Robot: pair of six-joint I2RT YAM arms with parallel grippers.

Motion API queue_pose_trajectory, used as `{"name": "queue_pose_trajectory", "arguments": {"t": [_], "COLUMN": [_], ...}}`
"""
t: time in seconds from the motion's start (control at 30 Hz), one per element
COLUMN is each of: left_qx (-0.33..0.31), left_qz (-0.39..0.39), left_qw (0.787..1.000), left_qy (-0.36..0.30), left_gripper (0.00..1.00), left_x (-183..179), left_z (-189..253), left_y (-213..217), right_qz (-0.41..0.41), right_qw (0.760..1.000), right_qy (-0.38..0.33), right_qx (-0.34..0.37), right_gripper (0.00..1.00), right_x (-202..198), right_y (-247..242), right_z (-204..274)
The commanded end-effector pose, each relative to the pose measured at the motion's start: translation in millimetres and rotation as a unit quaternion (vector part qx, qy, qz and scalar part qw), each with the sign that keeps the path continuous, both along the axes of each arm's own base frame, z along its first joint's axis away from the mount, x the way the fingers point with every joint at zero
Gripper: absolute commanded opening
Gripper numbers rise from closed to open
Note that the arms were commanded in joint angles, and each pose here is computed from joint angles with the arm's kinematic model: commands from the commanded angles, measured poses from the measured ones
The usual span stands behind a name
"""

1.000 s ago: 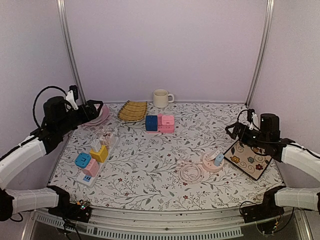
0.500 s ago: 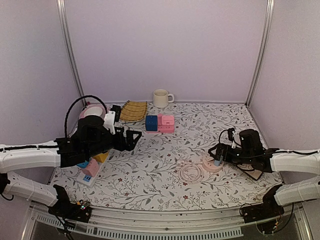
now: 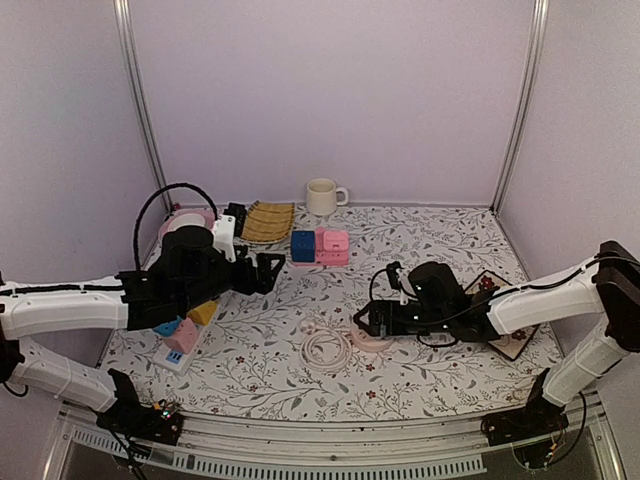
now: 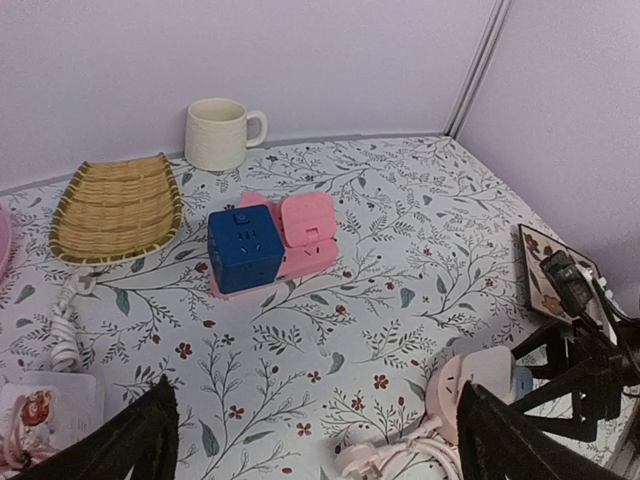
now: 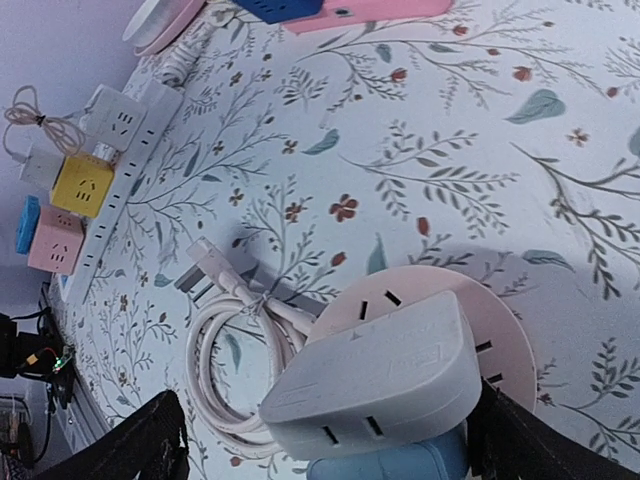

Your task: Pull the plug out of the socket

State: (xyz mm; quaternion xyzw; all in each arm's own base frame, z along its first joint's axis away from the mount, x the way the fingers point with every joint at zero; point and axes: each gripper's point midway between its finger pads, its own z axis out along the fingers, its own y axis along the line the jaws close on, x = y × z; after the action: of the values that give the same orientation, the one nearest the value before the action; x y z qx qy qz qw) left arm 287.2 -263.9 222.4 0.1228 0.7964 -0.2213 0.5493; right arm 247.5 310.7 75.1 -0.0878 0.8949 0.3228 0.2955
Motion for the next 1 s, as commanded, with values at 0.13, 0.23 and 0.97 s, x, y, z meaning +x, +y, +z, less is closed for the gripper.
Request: {"name": "queue_pose_trajectory", "arguments": {"t": [0.13,0.23,0.97], "left_qx": [-0.024,-0.039,-0.127], "left_qz": [-0.066,-0.099,-0.126], "left_qw": [0.996,0.991,0.965], "left_qy": [0.049,0.08,0.19], "left_gripper": [0.97,0.97,0.94], "left_x": [-6,-14,-30], "left_z": [-15,-30,-79], "left_y": [-31,-43,-94], "right_qz": [-0.002,0.0,0.088], "right_qw": [0.995,0.99,0.972], "right_qy": [-0.101,-0.131,-0.192], "right_qx": [-0.024,-0.051,-0.103], "right_gripper": [0.99,0.99,0.79], "right_x": [17,13,-11], "right_y": [4,-13,12], "right_z": [37,36,4]}}
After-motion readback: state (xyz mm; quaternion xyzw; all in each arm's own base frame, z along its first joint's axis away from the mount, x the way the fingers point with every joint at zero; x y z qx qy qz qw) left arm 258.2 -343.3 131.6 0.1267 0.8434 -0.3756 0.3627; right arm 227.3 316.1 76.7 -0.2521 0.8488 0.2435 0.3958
